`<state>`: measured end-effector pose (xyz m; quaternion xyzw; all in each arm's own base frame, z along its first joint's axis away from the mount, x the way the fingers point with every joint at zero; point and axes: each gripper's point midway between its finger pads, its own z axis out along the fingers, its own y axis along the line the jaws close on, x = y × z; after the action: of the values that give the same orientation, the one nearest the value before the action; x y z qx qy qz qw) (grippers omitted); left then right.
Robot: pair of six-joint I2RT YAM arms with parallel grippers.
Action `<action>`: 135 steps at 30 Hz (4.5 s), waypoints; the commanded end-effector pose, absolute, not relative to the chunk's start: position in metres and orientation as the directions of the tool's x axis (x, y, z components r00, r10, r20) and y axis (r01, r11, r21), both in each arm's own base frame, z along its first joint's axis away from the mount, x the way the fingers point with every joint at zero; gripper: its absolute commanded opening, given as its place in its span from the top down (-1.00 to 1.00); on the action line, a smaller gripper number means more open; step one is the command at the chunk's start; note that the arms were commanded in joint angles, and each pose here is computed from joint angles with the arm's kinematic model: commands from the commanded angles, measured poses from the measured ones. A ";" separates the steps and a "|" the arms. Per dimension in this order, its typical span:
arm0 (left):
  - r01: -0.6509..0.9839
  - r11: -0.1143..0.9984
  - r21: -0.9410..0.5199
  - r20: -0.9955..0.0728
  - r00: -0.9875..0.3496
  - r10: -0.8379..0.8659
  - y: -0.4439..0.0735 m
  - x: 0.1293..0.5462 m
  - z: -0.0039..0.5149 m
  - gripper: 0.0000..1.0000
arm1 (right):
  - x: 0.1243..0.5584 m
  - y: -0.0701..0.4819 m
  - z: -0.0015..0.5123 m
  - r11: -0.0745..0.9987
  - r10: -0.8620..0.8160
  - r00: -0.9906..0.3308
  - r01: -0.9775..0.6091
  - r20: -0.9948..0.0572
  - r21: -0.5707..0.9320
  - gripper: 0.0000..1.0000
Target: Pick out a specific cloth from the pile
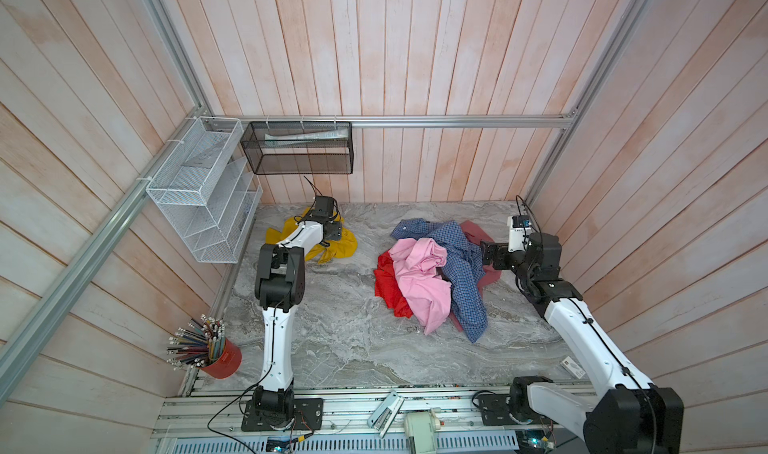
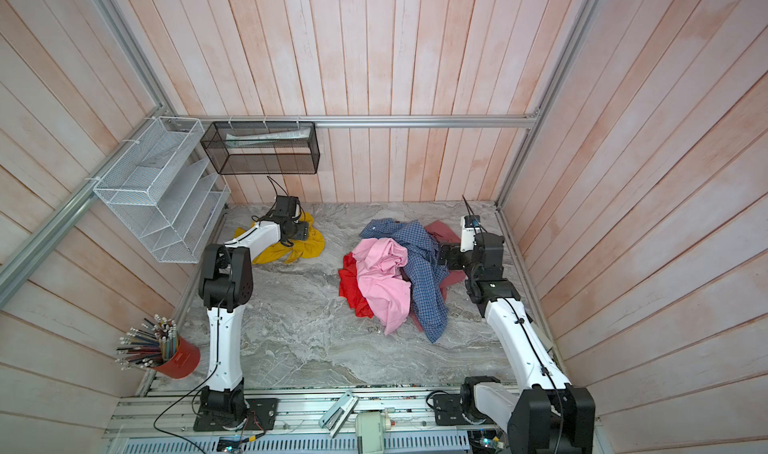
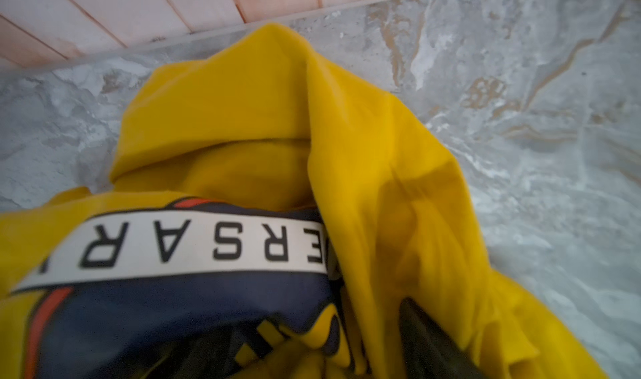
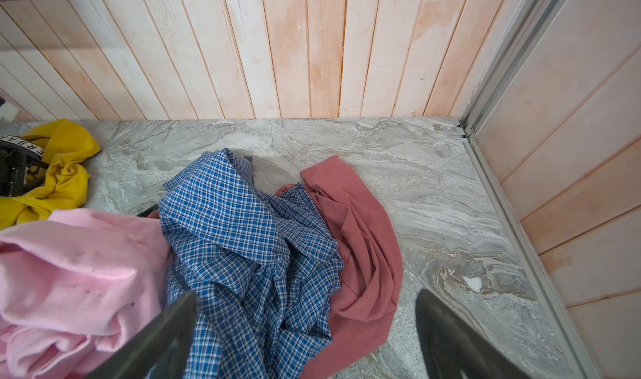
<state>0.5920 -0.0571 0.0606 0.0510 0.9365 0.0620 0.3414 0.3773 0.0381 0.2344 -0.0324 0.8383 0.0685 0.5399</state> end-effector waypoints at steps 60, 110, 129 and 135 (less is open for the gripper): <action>-0.276 0.957 -0.090 -0.850 -0.480 -0.218 -0.028 0.343 0.130 -1.00 | 0.364 0.002 0.173 0.994 0.027 -0.246 -0.093 -0.969 0.051 -0.96; -0.184 0.982 -0.034 -0.999 -0.028 -0.040 0.027 0.365 0.141 -1.00 | 0.378 -0.015 0.124 0.999 0.045 -0.148 -0.006 -0.988 0.046 -0.96; -0.169 0.986 -0.016 -0.991 -0.124 -0.038 0.025 0.385 0.130 -1.00 | 0.379 -0.015 0.124 0.999 0.045 -0.151 0.002 -0.988 0.045 -0.96; -0.167 0.986 -0.017 -0.991 -0.125 -0.038 0.024 0.385 0.130 -1.00 | 0.379 -0.015 0.124 0.999 0.045 -0.149 -0.001 -0.988 0.046 -0.96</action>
<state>0.3815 0.0242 0.1249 -0.0733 0.7513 0.0480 0.6541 0.3741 -0.0154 0.1149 0.0158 0.7660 0.0178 0.6424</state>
